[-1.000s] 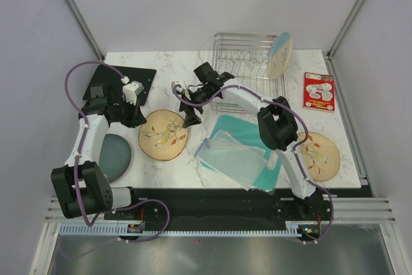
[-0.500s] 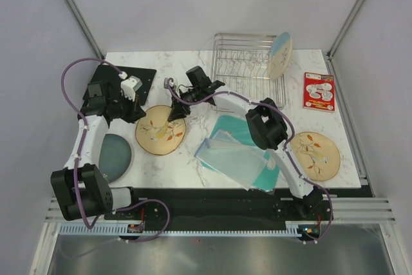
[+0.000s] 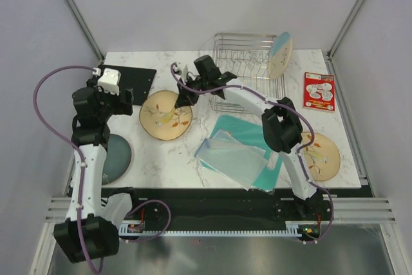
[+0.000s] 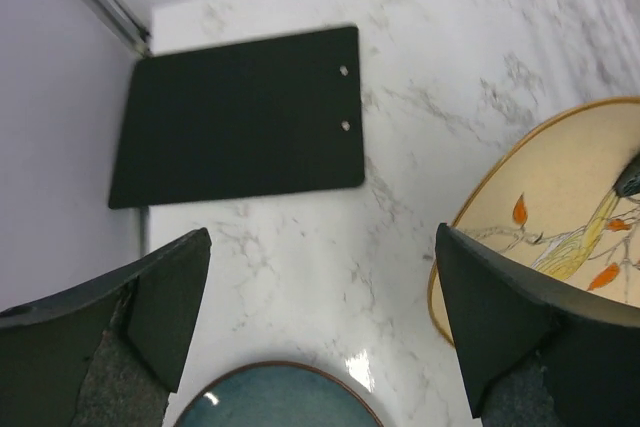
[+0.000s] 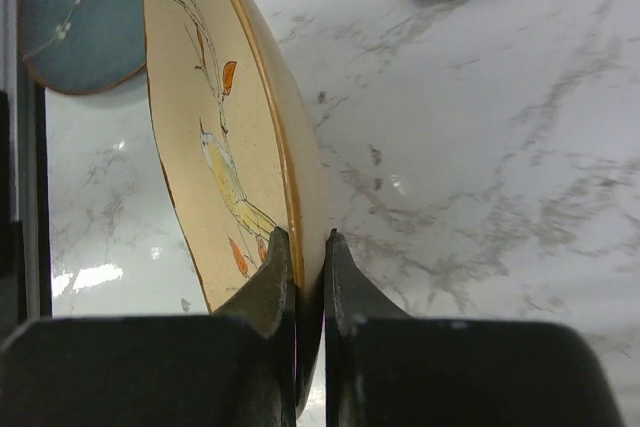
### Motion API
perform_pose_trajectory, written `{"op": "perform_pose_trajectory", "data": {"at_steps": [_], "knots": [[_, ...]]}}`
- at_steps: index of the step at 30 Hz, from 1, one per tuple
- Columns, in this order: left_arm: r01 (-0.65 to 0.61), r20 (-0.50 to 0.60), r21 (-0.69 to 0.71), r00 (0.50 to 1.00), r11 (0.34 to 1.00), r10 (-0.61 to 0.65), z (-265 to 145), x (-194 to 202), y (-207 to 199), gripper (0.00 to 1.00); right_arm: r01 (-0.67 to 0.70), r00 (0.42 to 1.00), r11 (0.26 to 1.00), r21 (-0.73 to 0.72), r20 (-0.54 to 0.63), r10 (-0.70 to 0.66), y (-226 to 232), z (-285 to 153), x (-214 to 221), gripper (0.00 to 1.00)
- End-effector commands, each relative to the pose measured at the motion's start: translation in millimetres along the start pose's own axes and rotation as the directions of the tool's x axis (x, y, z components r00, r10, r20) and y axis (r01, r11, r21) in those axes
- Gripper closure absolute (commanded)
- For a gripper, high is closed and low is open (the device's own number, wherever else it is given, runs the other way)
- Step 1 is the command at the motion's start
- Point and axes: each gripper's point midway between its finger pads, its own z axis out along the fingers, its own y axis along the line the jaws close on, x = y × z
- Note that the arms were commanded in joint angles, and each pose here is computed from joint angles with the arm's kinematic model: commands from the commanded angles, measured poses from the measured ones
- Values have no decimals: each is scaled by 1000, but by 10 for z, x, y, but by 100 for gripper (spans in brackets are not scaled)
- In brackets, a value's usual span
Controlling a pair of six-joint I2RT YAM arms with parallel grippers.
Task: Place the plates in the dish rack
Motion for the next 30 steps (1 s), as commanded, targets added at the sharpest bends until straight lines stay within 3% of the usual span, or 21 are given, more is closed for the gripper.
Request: {"op": "perform_pose_trajectory", "data": {"at_steps": [1,4,7,8,10,11,12,14,15,16,18,21,26,30], "knots": [[81,232,-129,971,988,-49,-182,-430,178,0,71,911,948,310,366,-188,144,-1353,-1815,100],[117,243,-21,964,993,-109,-73,-369,-18,0,-55,833,866,496,501,-234,52,-1962,-2263,100],[197,206,25,958,980,-198,67,-318,-74,0,-219,736,702,678,587,-338,-98,-2572,-2512,100],[219,197,21,956,976,-219,101,-304,-63,0,-340,714,564,753,597,-366,-246,-2858,-2476,100],[244,193,2,952,970,-239,196,-296,-20,0,-406,691,437,803,583,-428,-316,-3134,-2497,100],[274,188,2,944,962,-270,222,-280,-23,0,-494,686,299,817,577,-443,-411,-3354,-2366,100],[284,191,-12,942,959,-277,249,-277,-5,0,-506,667,241,828,553,-500,-399,-3524,-2402,100],[310,179,-20,937,951,-302,304,-217,-12,0,-507,687,143,850,499,-528,-446,-3630,-2263,100],[317,177,-25,935,948,-308,319,-203,-18,0,-547,667,77,834,489,-562,-425,-3798,-2247,100],[321,172,-26,934,947,-312,334,-164,-32,0,-529,700,-7,849,431,-569,-445,-3889,-2176,100],[324,153,-20,936,946,-317,371,-91,-76,0,-586,723,-159,794,425,-545,-519,-4079,-2005,100],[322,145,-17,937,946,-317,385,-44,-105,0,-570,775,-264,778,402,-488,-651,-4169,-1890,100],[326,140,-9,936,945,-322,396,27,-147,0,-546,809,-320,774,387,-443,-824,-4311,-1799,100],[342,124,10,932,940,-341,412,106,-214,0,-453,881,-378,807,341,-328,-1019,-4393,-1637,100]]}}
